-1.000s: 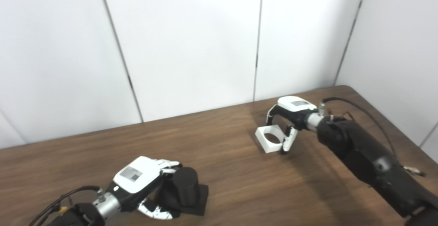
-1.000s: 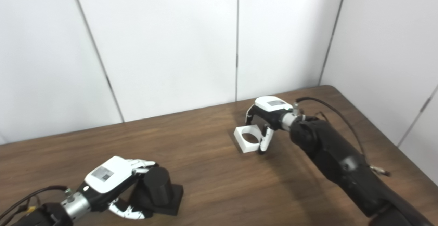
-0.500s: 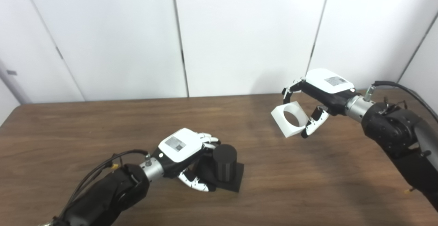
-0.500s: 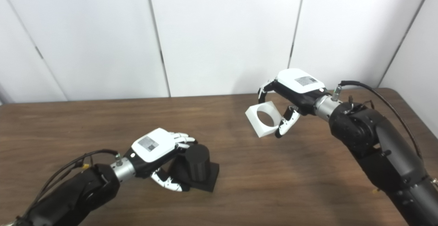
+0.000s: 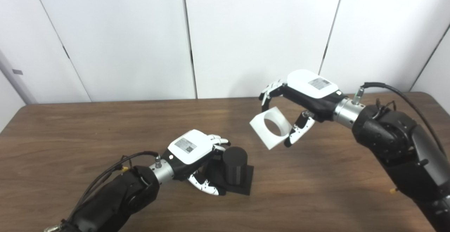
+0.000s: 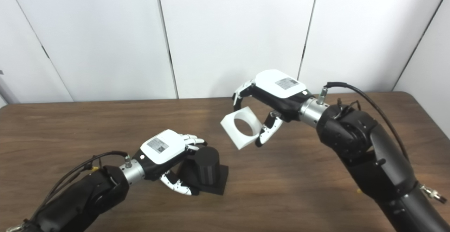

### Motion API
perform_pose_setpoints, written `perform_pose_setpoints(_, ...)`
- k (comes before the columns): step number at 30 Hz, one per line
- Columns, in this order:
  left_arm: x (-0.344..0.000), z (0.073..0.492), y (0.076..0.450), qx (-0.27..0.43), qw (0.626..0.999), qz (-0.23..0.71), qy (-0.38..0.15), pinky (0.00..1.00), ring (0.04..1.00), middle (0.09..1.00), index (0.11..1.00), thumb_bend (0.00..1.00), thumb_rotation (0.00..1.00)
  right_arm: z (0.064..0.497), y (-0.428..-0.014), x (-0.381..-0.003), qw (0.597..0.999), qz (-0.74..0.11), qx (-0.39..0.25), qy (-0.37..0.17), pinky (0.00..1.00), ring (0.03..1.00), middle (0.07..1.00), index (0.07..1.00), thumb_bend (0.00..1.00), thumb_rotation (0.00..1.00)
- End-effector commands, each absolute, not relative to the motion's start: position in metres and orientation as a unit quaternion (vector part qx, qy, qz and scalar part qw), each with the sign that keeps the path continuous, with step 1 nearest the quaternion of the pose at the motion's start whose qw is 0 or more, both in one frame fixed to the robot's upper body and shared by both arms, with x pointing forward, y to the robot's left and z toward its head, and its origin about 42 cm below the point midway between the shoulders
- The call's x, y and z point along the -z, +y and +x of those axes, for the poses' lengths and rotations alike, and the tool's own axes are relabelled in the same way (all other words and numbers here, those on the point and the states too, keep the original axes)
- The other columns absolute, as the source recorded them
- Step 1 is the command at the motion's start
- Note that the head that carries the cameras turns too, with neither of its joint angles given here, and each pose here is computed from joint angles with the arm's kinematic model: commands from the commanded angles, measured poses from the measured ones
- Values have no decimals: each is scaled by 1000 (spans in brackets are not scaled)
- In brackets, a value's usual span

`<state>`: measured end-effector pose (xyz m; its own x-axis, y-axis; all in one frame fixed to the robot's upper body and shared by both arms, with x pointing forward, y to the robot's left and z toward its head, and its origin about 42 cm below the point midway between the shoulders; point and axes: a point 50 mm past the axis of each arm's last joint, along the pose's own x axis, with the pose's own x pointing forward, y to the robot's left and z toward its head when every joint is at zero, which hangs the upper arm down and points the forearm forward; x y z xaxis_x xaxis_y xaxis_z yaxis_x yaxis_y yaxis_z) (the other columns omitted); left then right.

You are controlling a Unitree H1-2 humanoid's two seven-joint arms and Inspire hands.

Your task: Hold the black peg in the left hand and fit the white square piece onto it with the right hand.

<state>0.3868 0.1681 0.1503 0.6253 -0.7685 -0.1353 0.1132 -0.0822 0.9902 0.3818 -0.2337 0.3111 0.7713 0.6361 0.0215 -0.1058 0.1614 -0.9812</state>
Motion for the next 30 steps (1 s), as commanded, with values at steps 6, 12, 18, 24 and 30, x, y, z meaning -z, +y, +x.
perform_pose_setpoints(6,-101,365,173,419,568,687,-172,711,858,875,569,915,233,382,-209,-331,724,-580,-257,-271,744,815,759,478,520,135)
perform_pose_setpoints(12,-103,365,171,421,571,685,-168,722,862,874,570,918,223,384,-198,-326,721,-576,-273,-273,735,812,761,478,520,135)
perform_pose_setpoints(18,-103,366,170,422,568,686,-167,723,864,880,574,913,233,387,-190,-321,713,-579,-288,-271,738,813,760,478,519,136)
perform_pose_setpoints(24,-103,365,167,421,570,685,-169,721,861,876,572,914,233,389,-187,-316,706,-580,-303,-270,735,806,753,477,519,136)
perform_pose_setpoints(30,-106,365,166,421,568,688,-164,730,869,882,577,905,234,392,-188,-310,703,-580,-315,-266,745,801,747,477,520,134)
